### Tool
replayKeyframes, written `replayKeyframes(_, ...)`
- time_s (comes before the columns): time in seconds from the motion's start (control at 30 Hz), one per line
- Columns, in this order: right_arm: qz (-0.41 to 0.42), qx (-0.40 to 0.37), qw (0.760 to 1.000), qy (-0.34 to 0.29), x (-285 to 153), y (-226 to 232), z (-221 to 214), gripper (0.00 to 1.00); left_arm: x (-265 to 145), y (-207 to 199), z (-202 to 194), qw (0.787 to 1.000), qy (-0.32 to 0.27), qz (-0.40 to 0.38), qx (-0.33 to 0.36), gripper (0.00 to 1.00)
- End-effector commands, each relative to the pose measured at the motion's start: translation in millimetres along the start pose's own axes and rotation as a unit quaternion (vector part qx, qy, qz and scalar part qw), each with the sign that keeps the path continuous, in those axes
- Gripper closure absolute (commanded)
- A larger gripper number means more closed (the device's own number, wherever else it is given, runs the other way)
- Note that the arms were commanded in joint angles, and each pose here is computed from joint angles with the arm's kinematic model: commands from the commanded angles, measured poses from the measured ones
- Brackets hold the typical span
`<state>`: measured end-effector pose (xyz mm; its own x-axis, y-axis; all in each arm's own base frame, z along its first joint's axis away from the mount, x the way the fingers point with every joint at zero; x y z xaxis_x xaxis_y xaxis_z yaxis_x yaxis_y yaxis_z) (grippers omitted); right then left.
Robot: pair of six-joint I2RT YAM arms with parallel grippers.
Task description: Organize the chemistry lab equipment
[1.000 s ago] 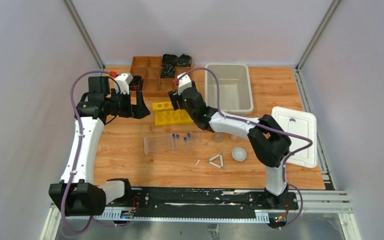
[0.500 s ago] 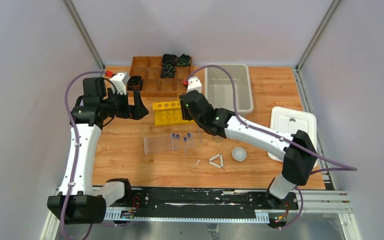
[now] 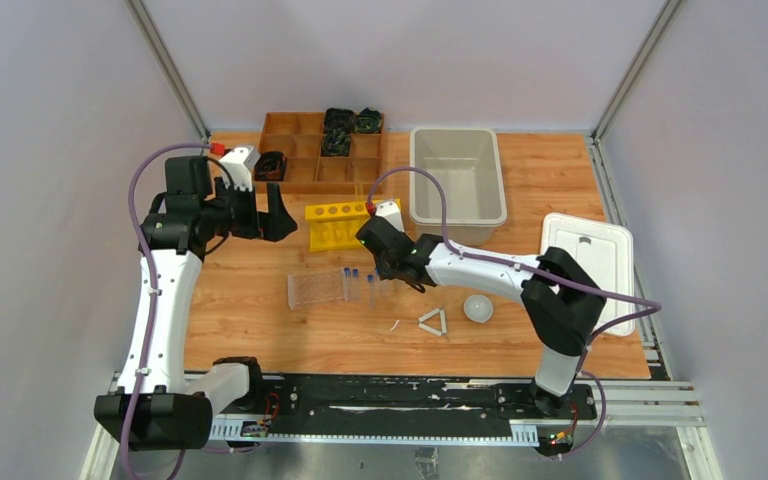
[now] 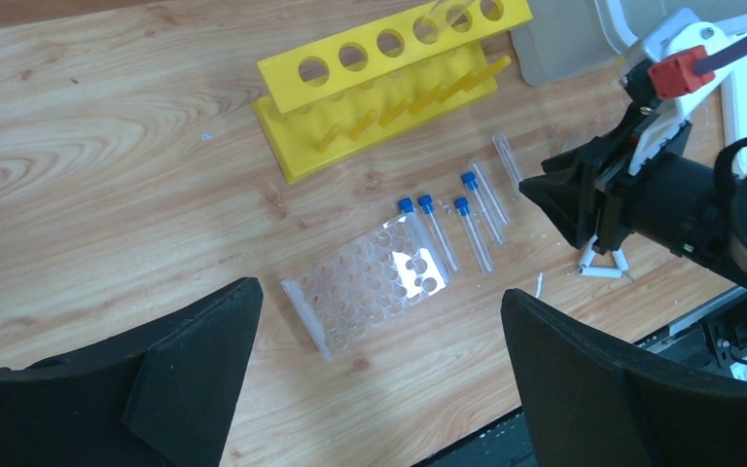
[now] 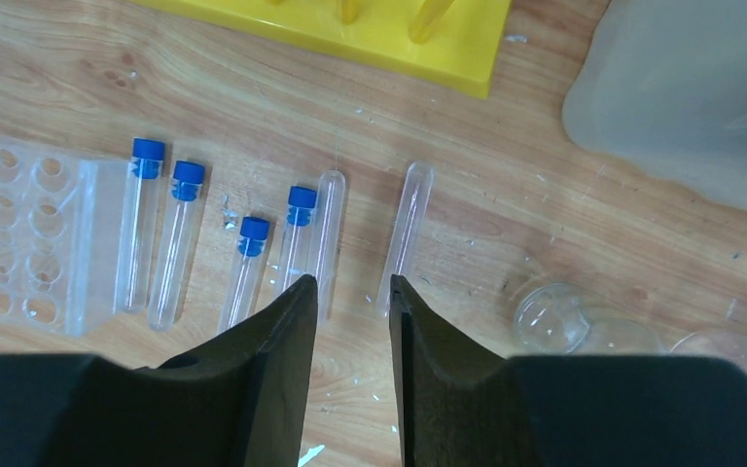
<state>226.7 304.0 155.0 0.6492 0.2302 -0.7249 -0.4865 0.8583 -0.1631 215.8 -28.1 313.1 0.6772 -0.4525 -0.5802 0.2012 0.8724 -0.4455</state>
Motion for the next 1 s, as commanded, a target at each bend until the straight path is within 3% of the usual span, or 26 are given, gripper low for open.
replayKeyframes(0.0, -0.015, 0.015, 1.000, 0.020, 18.5, -6.7, -13.0, 0.59, -9.5, -5.3, 2.2, 1.000, -0.008, -0.009, 0.012, 0.00)
replayKeyframes(0.27, -0.020, 0.024, 0.999, 0.025, 40.0, -14.1, -25.4, 0.58, -11.7, -7.6, 4.3, 1.000, -0.010, -0.017, 0.018, 0.00)
replayKeyframes(0.73, -0.024, 0.038, 0.998, 0.047, 61.3, -8.1, -47.5, 0.67, -16.8, -11.0, 5.1, 0.999, -0.018, -0.020, 0.023, 0.00)
replayKeyframes(0.83, -0.023, 0.044, 0.997, 0.052, 60.4, -8.2, -51.9, 0.74, -19.2, -14.3, 4.3, 0.999, -0.020, -0.034, 0.032, 0.00)
replayKeyframes(0.97, -0.015, 0.053, 0.998, 0.041, 50.6, -9.9, -46.3, 0.97, -22.1, -17.9, 4.2, 0.998, -0.023, -0.047, 0.039, 0.00)
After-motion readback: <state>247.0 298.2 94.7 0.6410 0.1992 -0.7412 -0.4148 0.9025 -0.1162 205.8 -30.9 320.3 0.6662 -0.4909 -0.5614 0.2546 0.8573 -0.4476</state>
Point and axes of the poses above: each gripper's point midway between its finger pads, its own x axis out along the fingers, its own y axis along the line the jaws close on, z = x × y, the point moved 9 cm from there along -x, back along the fingers, and after that the axes turned 12 degrees about -x, right-handed, at the moved point
